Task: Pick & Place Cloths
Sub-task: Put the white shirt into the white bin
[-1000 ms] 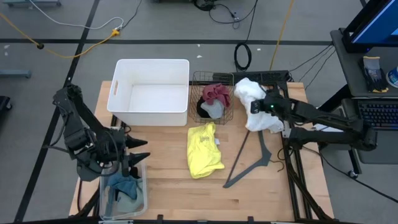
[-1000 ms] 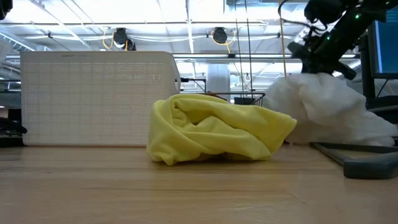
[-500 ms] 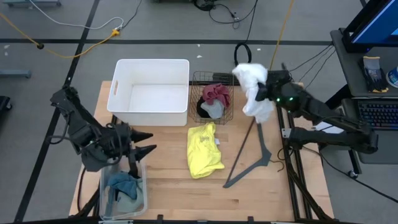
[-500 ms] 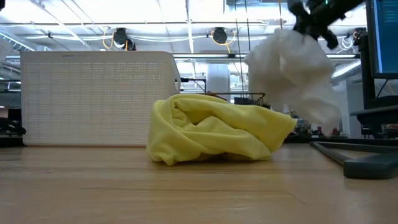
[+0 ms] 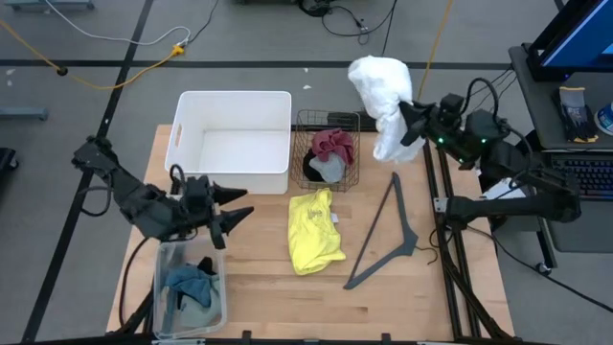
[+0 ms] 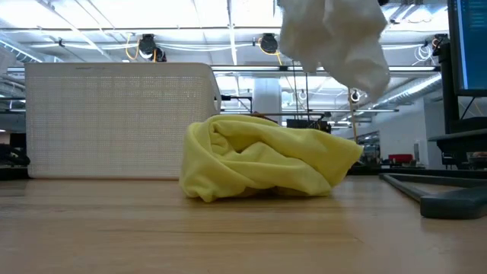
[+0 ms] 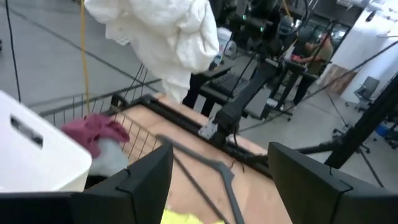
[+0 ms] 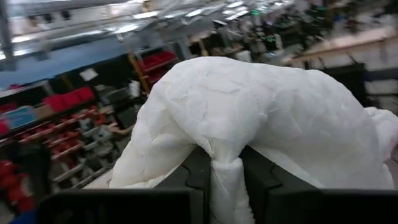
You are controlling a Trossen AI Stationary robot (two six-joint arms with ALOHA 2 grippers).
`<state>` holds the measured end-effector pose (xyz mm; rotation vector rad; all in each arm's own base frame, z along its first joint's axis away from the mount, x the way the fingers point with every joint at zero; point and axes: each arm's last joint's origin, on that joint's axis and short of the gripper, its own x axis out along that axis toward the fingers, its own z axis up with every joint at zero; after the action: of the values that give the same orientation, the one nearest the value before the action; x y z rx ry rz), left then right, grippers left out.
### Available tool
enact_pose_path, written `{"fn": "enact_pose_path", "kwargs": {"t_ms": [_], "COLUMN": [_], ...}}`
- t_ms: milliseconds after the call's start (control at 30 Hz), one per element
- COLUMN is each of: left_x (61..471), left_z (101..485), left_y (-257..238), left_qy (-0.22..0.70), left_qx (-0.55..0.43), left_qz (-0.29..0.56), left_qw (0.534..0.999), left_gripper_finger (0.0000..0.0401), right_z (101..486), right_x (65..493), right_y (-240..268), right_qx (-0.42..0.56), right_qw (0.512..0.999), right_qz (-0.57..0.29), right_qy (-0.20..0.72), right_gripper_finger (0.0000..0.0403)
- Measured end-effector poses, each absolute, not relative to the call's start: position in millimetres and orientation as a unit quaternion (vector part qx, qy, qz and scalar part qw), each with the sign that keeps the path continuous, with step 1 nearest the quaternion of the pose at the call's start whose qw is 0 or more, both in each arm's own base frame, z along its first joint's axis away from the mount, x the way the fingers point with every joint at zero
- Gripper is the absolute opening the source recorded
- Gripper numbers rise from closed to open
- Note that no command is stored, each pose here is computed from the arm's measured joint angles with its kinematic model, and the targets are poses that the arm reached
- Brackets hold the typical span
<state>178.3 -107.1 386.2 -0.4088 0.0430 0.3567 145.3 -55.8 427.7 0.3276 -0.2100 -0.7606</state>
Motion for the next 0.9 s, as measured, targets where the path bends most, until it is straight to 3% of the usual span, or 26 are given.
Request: {"fn": "enact_pose_path", "kwargs": {"t_ms": [433, 667, 900], "left_x": [197.0, 205.6, 216.3], "left_z": [394.6, 395.4, 408.0], "left_y": [-78.6, -65.9, -62.3], "left_qy": [-0.005, 0.006, -0.046], "left_qx": [-0.185, -0.195, -0.161], "left_qz": [0.197, 0.143, 0.068], "left_qw": [0.963, 0.97, 0.984], "left_gripper_finger": [0.0267, 0.0267, 0.0267], "right_z": [458.8, 469.0, 468.9], "right_x": [217.9, 254.3, 282.1], "right_y": [-20.2, 3.2, 21.5], "right_qx": [0.09, 0.051, 0.029], "right_qw": [0.956, 0.97, 0.976], "right_qz": [-0.251, -0.21, -0.185], "right_qy": [-0.121, -0.115, -0.113], "right_gripper_finger": [0.0036, 0.0036, 0.0036]}}
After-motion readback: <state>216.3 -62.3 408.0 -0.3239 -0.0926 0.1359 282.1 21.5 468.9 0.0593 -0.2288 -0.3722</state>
